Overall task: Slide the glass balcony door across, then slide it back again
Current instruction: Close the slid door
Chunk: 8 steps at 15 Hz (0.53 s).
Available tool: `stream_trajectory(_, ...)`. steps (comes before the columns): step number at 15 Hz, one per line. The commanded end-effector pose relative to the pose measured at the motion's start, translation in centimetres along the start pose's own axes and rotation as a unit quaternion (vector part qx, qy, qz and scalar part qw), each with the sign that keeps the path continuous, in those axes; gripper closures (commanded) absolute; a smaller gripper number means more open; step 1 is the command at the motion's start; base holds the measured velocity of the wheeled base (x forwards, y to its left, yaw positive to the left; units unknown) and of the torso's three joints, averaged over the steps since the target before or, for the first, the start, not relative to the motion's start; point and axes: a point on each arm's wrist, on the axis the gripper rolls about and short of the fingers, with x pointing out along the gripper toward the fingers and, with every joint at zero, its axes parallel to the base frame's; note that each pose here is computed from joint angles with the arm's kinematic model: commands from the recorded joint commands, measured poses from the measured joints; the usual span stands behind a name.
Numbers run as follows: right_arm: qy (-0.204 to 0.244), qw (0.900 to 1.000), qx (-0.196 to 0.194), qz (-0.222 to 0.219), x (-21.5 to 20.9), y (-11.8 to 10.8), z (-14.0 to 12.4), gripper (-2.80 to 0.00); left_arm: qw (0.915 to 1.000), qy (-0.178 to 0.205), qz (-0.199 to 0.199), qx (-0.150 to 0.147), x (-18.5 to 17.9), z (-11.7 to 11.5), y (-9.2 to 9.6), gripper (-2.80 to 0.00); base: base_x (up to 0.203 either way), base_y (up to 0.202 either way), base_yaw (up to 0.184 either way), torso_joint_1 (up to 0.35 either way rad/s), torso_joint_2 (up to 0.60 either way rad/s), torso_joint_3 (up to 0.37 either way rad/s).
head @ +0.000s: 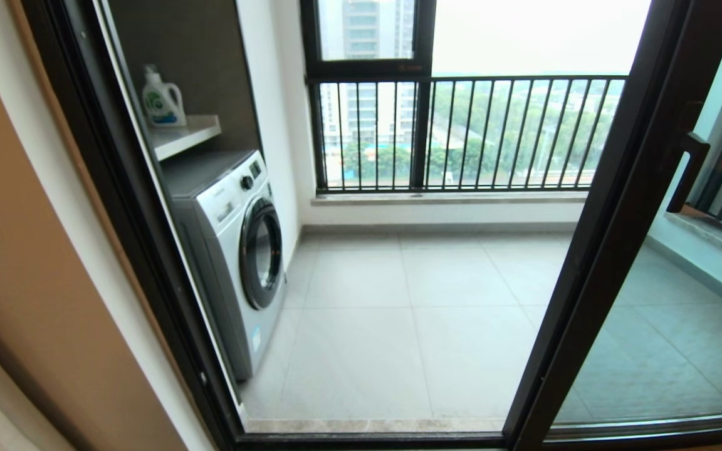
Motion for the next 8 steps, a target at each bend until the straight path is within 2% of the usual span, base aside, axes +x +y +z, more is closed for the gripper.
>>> stream_trajectory(1, 0.009, 1.0, 0.003, 0.014, 2.0, 0.4, -1.0, 0.0, 1.0, 0.001, 0.0, 0.0, 0.0, 0.0, 0.0, 0.0, 0.0, 0.0, 0.0, 0.0, 0.0, 0.0)
stream_trajectory(5, 0.009, 0.999, 0.003, 0.045, 3.2, 2.9, -1.1, 0.0, 1.0, 0.001, 0.0, 0.0, 0.0, 0.0, 0.0, 0.0, 0.0, 0.0, 0.0, 0.0, 0.0, 0.0)
stream_trajectory(8, 0.005, 0.999, 0.001, 0.047, 4.2, 4.3, -1.0, 0.0, 1.0, 0.001, 0.0, 0.0, 0.0, 0.0, 0.0, 0.0, 0.0, 0.0, 0.0, 0.0, 0.0, 0.0)
